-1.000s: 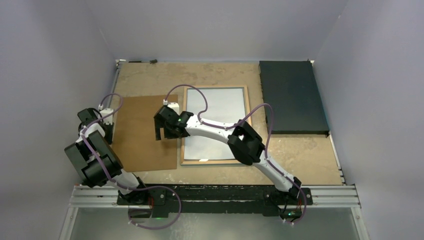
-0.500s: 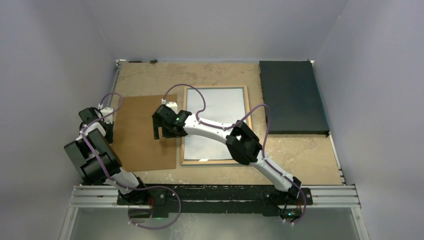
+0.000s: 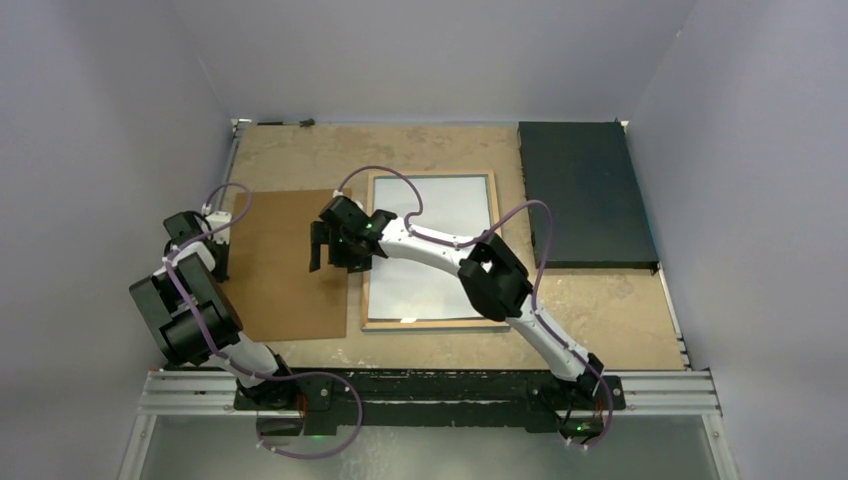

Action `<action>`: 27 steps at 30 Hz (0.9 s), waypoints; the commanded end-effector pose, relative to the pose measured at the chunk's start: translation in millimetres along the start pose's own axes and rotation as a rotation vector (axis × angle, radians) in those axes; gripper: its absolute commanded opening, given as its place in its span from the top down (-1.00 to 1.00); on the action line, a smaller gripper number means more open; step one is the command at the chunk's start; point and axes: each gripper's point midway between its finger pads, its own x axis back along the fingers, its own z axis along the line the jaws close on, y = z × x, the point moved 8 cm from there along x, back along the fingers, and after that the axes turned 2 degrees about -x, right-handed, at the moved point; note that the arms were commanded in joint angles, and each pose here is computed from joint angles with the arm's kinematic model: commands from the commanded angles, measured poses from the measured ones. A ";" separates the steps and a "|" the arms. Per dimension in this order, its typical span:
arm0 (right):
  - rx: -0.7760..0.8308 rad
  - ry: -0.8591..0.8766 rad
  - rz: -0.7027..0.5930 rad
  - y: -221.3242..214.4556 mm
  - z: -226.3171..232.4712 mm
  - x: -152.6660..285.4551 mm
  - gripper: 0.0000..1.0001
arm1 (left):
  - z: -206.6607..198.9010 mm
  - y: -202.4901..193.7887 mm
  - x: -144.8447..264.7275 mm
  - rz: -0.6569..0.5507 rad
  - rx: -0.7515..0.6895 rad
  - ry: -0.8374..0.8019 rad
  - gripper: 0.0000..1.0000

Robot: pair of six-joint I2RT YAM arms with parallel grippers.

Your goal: Put the photo into the frame

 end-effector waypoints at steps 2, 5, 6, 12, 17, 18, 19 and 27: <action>-0.052 0.307 0.010 18.5 57.4 50.8 -0.97 | -33.9 -15.6 -7.3 0.060 -0.014 -0.124 0.77; -0.068 0.359 0.007 22.9 62.5 64.2 -0.96 | -41.7 -14.8 -7.3 0.063 -0.036 -0.132 0.88; -0.070 0.371 0.003 23.7 63.1 68.0 -0.96 | -45.0 -15.2 -7.5 0.068 -0.044 -0.135 0.92; -0.113 0.394 0.032 21.1 49.4 74.0 -0.96 | -63.6 -15.3 -7.4 0.072 -0.078 -0.166 1.00; -0.141 0.397 0.028 20.8 37.0 82.4 -0.95 | -71.9 -9.5 -4.5 0.054 -0.100 -0.183 1.00; -0.148 0.401 0.025 21.1 35.1 85.5 -0.95 | -74.0 -8.9 -3.9 0.055 -0.107 -0.185 1.00; -0.151 0.403 0.023 21.2 33.4 87.3 -0.95 | -75.8 -7.6 -3.3 0.053 -0.113 -0.189 1.00; -0.185 0.368 -0.004 23.2 15.5 98.4 -0.93 | -92.7 4.4 5.0 0.037 -0.163 -0.218 1.00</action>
